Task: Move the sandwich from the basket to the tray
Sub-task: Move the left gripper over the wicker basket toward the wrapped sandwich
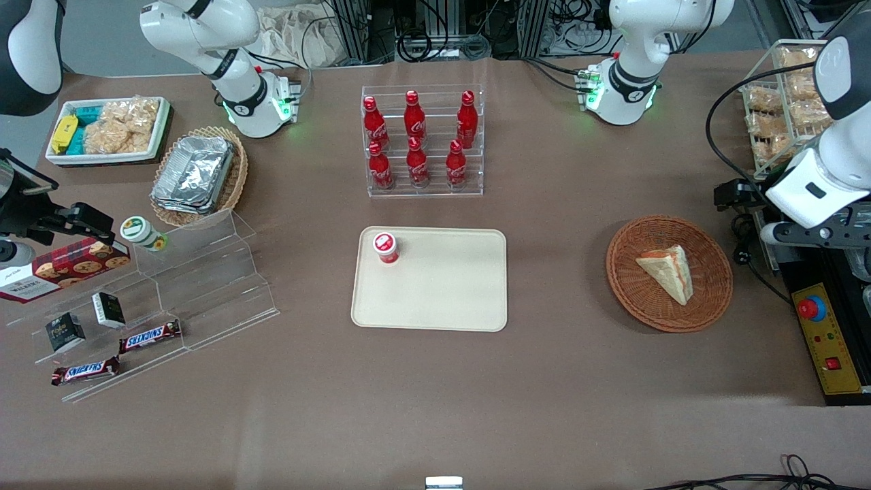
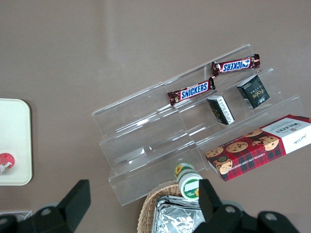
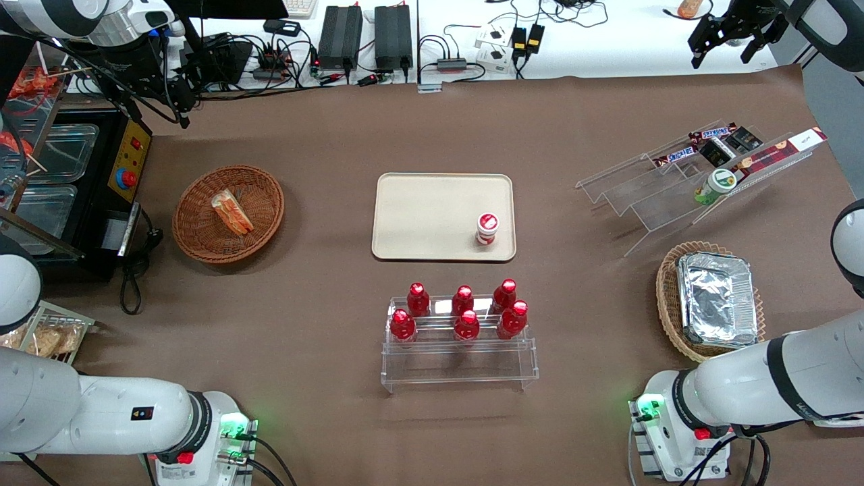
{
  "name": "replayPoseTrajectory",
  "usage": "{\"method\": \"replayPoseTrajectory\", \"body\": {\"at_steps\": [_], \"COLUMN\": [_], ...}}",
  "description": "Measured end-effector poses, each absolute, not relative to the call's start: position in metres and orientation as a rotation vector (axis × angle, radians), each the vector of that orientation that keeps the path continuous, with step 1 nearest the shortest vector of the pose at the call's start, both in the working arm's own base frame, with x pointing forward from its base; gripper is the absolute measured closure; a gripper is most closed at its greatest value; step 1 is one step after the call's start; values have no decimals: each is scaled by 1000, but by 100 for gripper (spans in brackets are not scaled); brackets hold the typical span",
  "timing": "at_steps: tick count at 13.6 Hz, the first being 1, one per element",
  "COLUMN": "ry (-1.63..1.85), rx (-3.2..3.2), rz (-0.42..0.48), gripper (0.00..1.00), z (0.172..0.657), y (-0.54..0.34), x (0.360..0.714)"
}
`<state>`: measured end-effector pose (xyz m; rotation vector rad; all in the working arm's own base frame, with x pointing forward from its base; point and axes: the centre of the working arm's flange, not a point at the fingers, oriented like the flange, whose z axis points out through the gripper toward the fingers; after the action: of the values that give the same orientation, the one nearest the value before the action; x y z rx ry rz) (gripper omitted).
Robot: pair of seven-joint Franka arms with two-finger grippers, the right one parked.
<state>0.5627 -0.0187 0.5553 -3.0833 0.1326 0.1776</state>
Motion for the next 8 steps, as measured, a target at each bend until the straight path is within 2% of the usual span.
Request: {"method": "replayPoseTrajectory", "body": {"at_steps": [3,5,6,8], "ry": [111,69,-15,-288], "rx": [-3084,-3079,-3072,-3040], "rz": [172,226,266,291], "gripper": [0,0,0,0], "z": [559,549,539,518], "y": [-18,-15,-11,7], "x": [566,566,566,570]}}
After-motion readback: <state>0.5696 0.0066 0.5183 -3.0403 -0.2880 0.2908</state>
